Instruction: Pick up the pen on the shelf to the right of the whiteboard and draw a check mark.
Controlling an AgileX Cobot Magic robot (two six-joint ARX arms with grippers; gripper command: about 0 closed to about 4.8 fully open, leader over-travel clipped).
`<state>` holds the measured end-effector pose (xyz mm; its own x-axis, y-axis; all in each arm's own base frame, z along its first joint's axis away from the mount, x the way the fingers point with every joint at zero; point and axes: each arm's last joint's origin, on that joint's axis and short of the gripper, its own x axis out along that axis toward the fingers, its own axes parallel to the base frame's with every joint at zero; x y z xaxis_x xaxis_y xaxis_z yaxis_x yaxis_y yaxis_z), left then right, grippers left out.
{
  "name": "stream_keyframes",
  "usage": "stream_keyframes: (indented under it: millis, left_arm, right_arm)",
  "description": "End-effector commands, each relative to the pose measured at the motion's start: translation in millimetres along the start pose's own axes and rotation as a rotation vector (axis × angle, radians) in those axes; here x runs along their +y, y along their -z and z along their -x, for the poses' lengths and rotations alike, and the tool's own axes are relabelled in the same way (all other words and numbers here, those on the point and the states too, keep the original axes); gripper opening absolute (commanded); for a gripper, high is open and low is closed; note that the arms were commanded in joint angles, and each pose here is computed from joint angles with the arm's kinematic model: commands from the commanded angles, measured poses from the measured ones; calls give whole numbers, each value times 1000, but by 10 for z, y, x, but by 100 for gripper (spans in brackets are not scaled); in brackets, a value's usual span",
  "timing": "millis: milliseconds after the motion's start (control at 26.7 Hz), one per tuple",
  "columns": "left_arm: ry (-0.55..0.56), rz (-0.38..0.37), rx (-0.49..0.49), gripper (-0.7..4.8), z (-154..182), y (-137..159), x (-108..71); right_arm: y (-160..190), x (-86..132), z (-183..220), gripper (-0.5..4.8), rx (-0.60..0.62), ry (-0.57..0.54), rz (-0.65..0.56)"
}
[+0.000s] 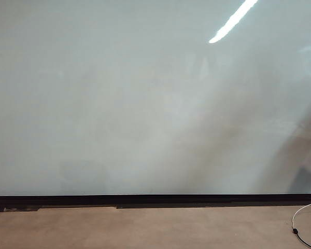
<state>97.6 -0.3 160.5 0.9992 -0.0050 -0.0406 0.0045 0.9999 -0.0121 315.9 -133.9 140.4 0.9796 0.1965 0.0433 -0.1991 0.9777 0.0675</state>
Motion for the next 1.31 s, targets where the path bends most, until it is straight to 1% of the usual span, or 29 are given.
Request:
stream_keyframes:
  millis: [37, 300, 375, 412, 562, 674, 1011, 1049, 1161, 1236, 1311]
  left_arm:
    - [1, -4, -15, -4, 2, -22, 0]
    - [0, -4, -15, -4, 2, -22, 0]
    - [1, -4, -15, -5, 2, -22, 0]
    - [1, -4, -15, -4, 2, -22, 0]
    - [1, -4, -15, -5, 2, -22, -1]
    - [1, -4, -15, -5, 2, -21, -1]
    - [1, -4, -15, -4, 2, -21, 0]
    - [1, -4, -15, -4, 2, -22, 0]
    - [0, -4, -15, -4, 2, -22, 0]
    - [1, -4, -15, -4, 2, -22, 0]
    - [0, -4, -15, -4, 2, -22, 0]
  right_arm:
    - [-27, -4, -3, 210, -14, 6, 6]
    - [-27, -17, 4, 209, -15, 23, 6]
    - [-27, -17, 5, 192, -15, 22, 6]
    - [-26, -17, 5, 170, -15, 21, 5]
    - [-26, -17, 5, 168, -15, 21, 5]
    - [-26, -17, 5, 145, -15, 21, 5]
    - [-26, -16, 5, 137, -14, 20, 5]
    - [-26, -16, 5, 112, -15, 20, 5]
    - [-26, -14, 5, 111, -14, 11, 5]
    - [-25, -11, 5, 93, -12, 2, 5]
    - [-26, -9, 5, 26, -12, -4, 5]
